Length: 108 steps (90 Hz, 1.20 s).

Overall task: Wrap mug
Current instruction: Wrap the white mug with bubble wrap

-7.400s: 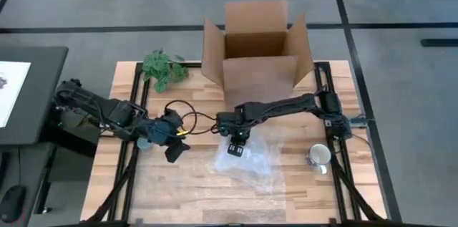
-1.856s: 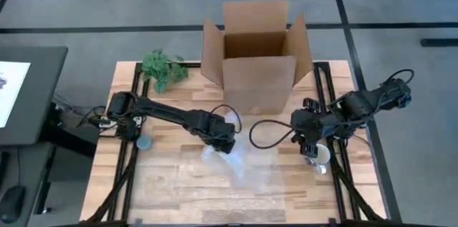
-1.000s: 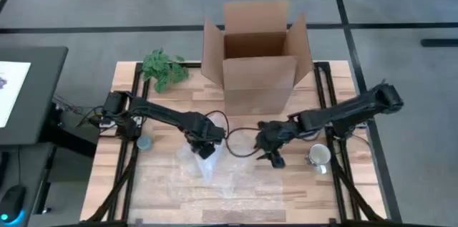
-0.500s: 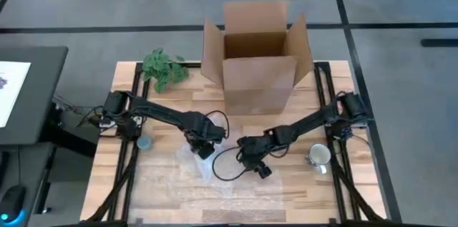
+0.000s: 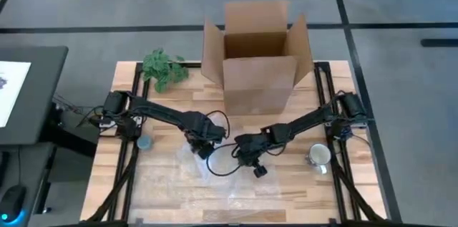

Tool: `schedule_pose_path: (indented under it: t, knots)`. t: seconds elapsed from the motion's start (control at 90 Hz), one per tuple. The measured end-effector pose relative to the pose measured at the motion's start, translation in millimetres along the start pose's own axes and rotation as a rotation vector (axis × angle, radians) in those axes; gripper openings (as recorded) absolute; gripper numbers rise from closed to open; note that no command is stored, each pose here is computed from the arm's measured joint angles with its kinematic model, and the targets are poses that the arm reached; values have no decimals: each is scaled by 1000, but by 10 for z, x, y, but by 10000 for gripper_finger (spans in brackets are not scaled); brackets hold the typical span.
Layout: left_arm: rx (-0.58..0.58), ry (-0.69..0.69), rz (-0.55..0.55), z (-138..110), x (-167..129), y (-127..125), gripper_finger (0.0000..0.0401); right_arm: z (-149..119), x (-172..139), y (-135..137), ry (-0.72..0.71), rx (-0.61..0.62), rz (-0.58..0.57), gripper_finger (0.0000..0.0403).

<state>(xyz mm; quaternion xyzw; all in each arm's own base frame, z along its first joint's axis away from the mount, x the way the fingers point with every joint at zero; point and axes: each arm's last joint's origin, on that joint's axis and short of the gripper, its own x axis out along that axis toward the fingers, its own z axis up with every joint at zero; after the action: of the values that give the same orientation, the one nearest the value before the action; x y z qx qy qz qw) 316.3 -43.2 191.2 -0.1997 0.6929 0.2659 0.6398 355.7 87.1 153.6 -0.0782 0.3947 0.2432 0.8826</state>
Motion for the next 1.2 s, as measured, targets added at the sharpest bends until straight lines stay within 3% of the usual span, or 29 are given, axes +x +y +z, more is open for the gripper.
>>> schedule_pose_path:
  t: [0.256, 0.578, 0.7, 0.933, 1.2]
  knots:
    - [0, -3, -4, 3, 1, -4, 23, 7, -37, 25, 11, 58, 6, 26]
    - [-8, -6, -8, 6, 2, -10, 23, 69, 3, 181, -24, -33, 16, 104]
    - [-9, -9, -11, 8, 3, -13, 23, 40, 76, 207, 4, -82, -91, 107]
    - [-8, -5, -19, 9, 2, -17, 23, -33, 228, 276, 34, -232, -66, 103]
    - [-8, -8, -26, 14, 3, -23, 23, -25, 185, 350, 59, -271, -41, 103]
